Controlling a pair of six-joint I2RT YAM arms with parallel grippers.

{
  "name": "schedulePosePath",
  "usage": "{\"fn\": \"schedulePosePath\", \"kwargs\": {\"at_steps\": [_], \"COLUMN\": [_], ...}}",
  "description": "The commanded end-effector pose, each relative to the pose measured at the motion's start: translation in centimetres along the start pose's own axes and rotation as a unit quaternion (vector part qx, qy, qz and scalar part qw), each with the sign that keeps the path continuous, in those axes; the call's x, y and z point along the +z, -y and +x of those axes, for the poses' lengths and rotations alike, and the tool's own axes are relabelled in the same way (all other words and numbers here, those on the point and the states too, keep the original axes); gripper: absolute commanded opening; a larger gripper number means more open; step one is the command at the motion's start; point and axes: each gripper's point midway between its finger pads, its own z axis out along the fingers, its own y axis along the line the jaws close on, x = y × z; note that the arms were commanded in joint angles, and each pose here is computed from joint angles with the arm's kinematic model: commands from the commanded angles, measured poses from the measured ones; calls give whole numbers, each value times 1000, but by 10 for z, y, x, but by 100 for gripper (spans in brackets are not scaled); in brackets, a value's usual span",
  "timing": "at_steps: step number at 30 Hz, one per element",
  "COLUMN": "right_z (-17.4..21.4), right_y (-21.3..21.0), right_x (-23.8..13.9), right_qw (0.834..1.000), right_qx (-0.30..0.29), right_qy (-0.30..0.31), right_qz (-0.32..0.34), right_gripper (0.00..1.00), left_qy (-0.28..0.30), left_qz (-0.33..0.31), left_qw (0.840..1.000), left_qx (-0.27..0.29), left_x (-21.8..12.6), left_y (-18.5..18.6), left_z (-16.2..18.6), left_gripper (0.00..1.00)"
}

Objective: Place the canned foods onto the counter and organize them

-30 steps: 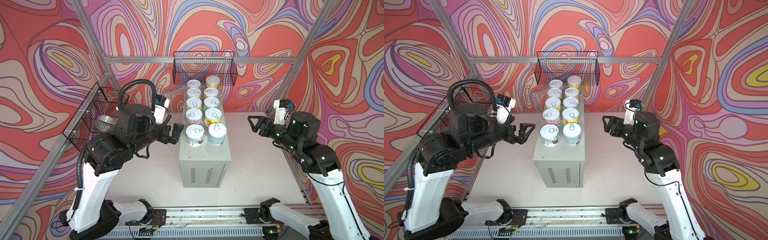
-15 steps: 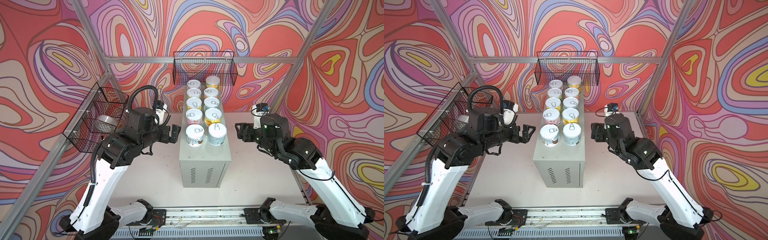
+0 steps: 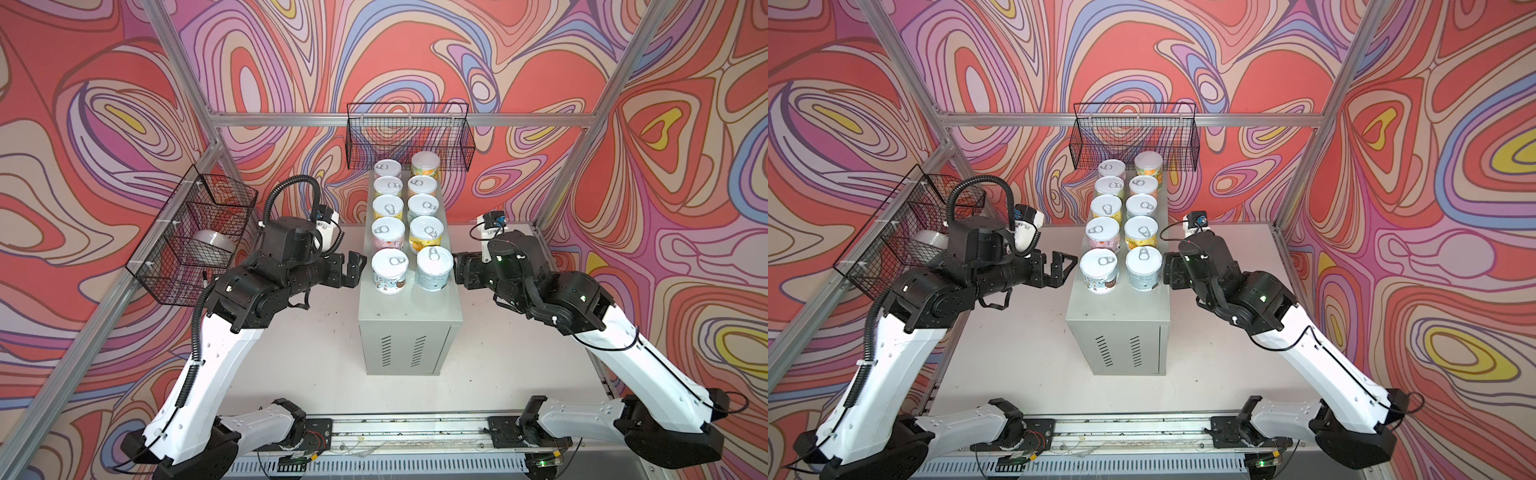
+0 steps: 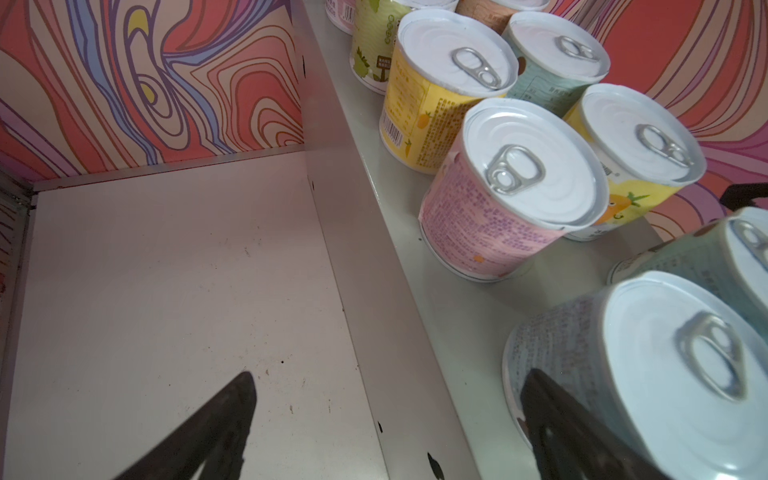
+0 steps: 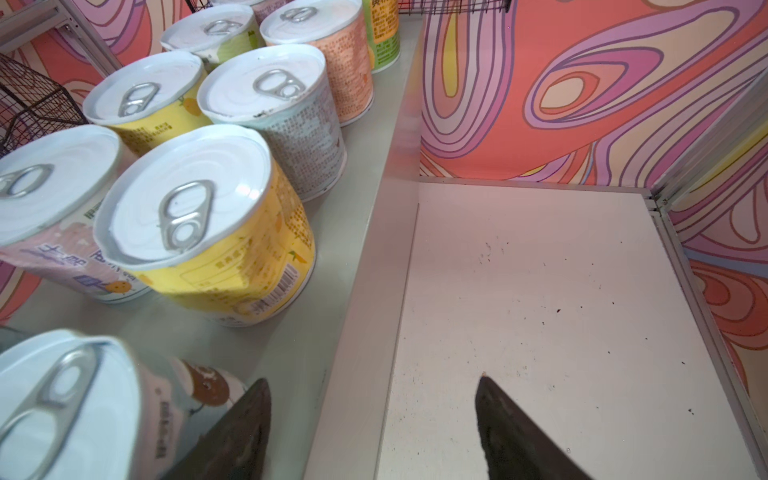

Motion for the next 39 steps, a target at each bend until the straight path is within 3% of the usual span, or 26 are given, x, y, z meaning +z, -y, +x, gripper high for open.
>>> {"fn": "schedulePosePath", "kwargs": {"at_steps": [1, 11, 19, 21, 22, 24, 26, 28, 32, 39], "right_z": [-6, -1, -12, -17, -19, -15, -5, 4, 11, 28], "right_y": [-6, -19, -2, 11, 19, 44, 82, 113, 144, 162], "right_x": [-1, 10, -3, -7, -5, 10, 36, 54, 76, 105], "right_qw": [1000, 1000, 999, 998, 997, 997, 996, 993, 988, 983], "right_qx": [1, -8, 0, -6, -9, 4, 54, 97, 126, 122], "right_qy": [11, 3, 32, 42, 44, 24, 1, 1, 12, 19], "right_qz": [-4, -23, 8, 39, 57, 74, 76, 74, 94, 136], "right_gripper": [80, 80, 84, 90, 96, 98, 98, 98, 98, 98], "left_qy": [11, 2, 9, 13, 17, 28, 54, 84, 130, 180], "left_qz": [12, 11, -27, -52, -62, -74, -81, -122, -238, -277], "left_qw": [1000, 1000, 1000, 998, 997, 994, 986, 977, 953, 941], "left_qx": [-9, -12, -7, -15, -30, -80, -136, -155, -134, -74], "left_x": [-1, 7, 7, 8, 11, 17, 24, 28, 37, 71], "left_y": [3, 2, -14, -29, -40, -67, -95, -120, -169, -197], "left_z": [-4, 2, 2, -1, -2, -2, -1, 2, 13, 59], "left_gripper": [100, 100, 100, 100, 100, 100, 100, 100, 100, 100]}}
